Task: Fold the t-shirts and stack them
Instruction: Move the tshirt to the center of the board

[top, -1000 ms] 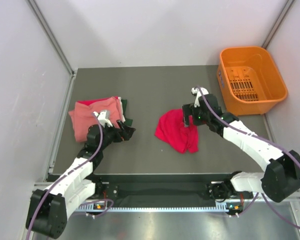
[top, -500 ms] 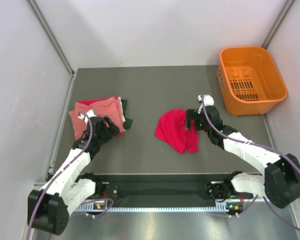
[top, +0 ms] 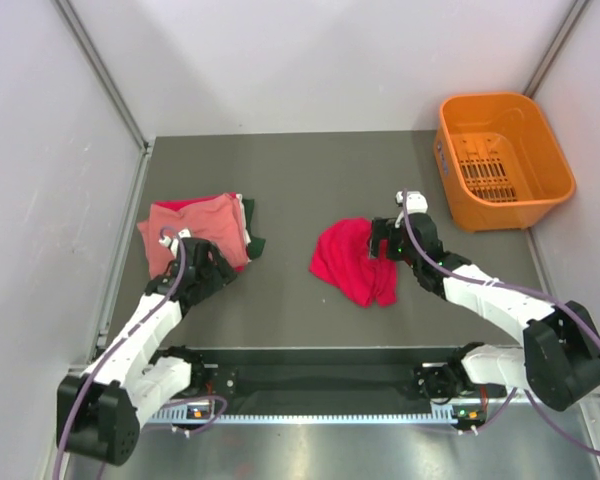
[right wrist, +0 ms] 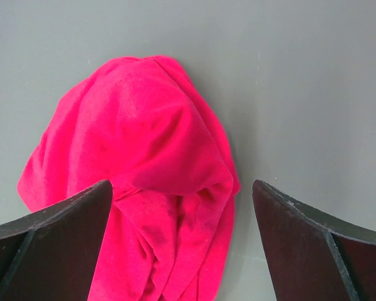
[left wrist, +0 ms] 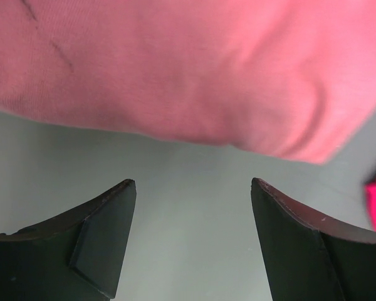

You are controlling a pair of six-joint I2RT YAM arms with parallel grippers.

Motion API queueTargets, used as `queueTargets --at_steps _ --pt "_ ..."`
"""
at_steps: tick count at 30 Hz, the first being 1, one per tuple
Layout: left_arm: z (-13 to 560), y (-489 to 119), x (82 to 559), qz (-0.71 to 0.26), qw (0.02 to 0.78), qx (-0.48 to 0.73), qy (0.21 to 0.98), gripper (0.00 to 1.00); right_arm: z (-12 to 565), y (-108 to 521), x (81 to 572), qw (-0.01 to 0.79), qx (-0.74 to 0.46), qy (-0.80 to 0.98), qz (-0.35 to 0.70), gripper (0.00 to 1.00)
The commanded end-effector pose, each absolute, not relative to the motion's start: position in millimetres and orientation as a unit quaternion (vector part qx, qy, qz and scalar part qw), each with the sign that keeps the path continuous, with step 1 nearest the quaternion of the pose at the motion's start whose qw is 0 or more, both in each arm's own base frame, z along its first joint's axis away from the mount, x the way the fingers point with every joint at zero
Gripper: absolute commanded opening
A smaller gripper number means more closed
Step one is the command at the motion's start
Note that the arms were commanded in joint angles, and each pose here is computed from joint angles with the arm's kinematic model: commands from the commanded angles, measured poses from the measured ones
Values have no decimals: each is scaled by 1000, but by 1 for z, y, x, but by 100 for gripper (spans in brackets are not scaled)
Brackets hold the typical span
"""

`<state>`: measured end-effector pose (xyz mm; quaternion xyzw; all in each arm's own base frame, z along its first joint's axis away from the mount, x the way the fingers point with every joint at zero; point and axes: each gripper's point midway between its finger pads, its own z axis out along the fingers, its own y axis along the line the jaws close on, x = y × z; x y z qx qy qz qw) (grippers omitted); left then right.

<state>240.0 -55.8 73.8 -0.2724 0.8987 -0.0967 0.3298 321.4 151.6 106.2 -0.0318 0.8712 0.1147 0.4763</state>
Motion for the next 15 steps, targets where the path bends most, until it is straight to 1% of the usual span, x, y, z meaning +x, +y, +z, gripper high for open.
queueTargets --at_steps 1,4,5,7,12,13,15 --pt "70 -46 243 -53 307 -271 911 79 119 156 329 502 -19 855 133 93" --pt "66 -41 251 -30 309 -261 914 79 117 155 328 501 -15 855 133 93" --pt "67 -38 259 -23 324 -262 909 79 116 156 328 500 -17 856 135 93" --pt "63 -29 264 1 330 -275 903 79 116 158 328 499 -18 855 139 93" --pt "69 -16 298 21 367 -286 885 79 115 161 327 497 -18 855 148 93" --pt "62 -13 301 28 357 -287 888 79 114 161 327 496 -18 855 149 94" --pt "65 -2 317 30 364 -300 881 78 113 161 326 496 -17 855 149 93"
